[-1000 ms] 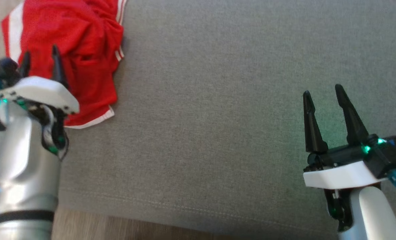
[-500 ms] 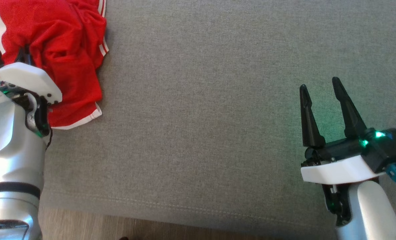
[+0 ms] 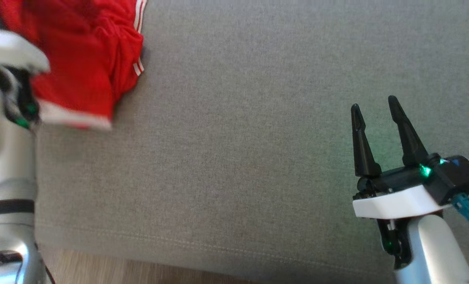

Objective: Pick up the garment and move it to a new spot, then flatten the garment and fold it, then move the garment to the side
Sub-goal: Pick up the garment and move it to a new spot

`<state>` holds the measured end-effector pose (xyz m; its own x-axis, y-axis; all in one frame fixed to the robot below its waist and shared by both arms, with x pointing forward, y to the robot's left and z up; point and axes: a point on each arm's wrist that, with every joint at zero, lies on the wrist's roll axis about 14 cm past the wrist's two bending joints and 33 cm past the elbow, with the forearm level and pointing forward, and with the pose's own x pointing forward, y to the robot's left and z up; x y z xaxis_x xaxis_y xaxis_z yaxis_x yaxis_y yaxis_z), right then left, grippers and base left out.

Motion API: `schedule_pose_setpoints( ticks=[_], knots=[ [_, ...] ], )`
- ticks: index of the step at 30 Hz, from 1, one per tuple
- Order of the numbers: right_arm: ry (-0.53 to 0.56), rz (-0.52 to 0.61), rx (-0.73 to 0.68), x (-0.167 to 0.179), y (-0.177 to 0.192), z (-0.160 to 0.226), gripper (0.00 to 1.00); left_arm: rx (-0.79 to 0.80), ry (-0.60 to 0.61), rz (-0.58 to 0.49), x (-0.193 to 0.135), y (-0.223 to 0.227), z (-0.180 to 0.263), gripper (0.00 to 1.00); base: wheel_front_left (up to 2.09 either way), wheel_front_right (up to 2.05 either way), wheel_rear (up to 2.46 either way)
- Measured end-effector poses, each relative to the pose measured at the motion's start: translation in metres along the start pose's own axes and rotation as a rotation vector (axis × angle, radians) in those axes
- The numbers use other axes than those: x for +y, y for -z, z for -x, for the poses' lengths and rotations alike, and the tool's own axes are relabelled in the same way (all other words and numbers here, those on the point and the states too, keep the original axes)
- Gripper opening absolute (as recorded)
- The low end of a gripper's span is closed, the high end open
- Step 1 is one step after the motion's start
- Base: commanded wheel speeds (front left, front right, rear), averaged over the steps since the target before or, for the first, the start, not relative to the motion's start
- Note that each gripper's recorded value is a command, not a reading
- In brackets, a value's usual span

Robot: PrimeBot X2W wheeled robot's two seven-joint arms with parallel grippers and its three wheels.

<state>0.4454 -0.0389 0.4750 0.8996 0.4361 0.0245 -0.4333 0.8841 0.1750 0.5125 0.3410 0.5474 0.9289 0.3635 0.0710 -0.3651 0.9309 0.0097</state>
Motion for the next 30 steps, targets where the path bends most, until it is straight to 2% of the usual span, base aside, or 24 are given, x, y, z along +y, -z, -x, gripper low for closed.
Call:
schedule_pose_setpoints(
  ticks=[4, 8, 13, 17, 20, 23, 28, 30],
  knots=[
    [0.0, -0.007, -0.036, 0.004, -0.013, 0.006, 1.0, -0.254, 0.04, 0.021, -0.009, -0.084, 0.009, 0.0, 0.0, 0.0, 0.0],
    [0.015, -0.01, -0.077, 0.003, -0.028, 0.015, 1.0, -0.359, 0.122, 0.047, -0.03, -0.116, 0.035, 0.0, 0.0, 0.0, 0.0],
    [0.056, -0.013, -0.112, -0.004, -0.042, 0.035, 1.0, -0.445, 0.291, 0.096, -0.08, -0.145, 0.062, 0.0, 0.0, 0.0, 0.0],
    [0.109, -0.01, -0.142, -0.018, -0.053, 0.049, 1.0, -0.447, 0.423, 0.111, -0.127, -0.156, 0.075, 0.0, 0.0, 0.0, 0.0],
    [0.138, -0.008, -0.16, -0.025, -0.058, 0.057, 1.0, -0.437, 0.467, 0.126, -0.146, -0.159, 0.079, 0.0, 0.0, 0.0, 0.0],
    [0.184, -0.007, -0.175, -0.037, -0.063, 0.07, 1.0, -0.419, 0.545, 0.157, -0.178, -0.16, 0.088, 0.0, 0.0, 0.0, 0.0],
    [0.261, 0.0, -0.196, -0.056, -0.07, 0.091, 1.0, -0.346, 0.712, 0.19, -0.242, -0.141, 0.111, 0.0, 0.0, 0.0, 0.0],
    [0.287, 0.006, -0.203, -0.062, -0.073, 0.099, 1.0, -0.325, 0.764, 0.169, -0.264, -0.132, 0.117, 0.0, 0.0, 0.0, 0.0]
  ],
)
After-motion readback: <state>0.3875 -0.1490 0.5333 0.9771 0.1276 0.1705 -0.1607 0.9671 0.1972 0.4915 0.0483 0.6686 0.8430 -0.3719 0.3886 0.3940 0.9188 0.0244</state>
